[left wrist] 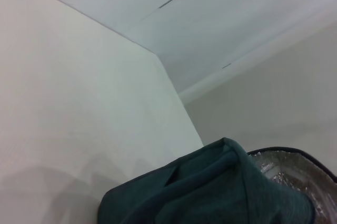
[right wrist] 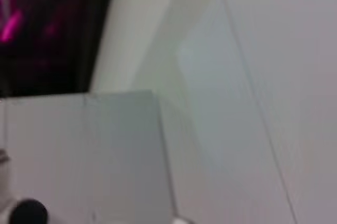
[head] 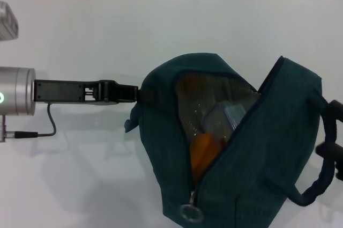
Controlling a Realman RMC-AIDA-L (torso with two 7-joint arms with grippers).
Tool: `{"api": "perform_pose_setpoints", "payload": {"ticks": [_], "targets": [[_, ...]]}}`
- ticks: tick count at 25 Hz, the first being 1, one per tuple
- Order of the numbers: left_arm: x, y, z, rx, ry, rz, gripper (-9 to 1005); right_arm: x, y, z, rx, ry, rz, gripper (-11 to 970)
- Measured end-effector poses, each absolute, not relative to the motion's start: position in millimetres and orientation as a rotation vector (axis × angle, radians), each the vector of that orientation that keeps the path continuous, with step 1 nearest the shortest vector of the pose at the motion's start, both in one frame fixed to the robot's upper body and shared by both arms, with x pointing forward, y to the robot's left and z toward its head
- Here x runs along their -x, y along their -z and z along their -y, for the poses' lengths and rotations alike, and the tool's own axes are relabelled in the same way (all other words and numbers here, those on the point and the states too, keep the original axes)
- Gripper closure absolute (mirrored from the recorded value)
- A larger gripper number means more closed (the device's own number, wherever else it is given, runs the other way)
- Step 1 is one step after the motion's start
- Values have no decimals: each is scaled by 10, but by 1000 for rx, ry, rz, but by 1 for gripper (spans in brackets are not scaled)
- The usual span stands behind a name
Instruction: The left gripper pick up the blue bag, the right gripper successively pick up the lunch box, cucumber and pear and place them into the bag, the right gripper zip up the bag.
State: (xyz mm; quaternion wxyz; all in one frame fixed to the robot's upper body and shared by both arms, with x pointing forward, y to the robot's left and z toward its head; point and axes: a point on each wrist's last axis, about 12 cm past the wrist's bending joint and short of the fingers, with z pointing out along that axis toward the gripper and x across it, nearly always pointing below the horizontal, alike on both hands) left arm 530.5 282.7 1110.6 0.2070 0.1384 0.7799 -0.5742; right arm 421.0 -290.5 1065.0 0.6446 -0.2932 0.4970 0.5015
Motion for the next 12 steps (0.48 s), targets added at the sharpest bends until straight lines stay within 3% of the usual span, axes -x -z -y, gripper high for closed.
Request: {"api": "perform_pose_setpoints", "payload": {"ticks": [12], "targets": [[-5314, -11140, -2939, -295, 1590, -2103, 928, -4364, -10590, 2907, 656, -1221, -1304, 318]]}}
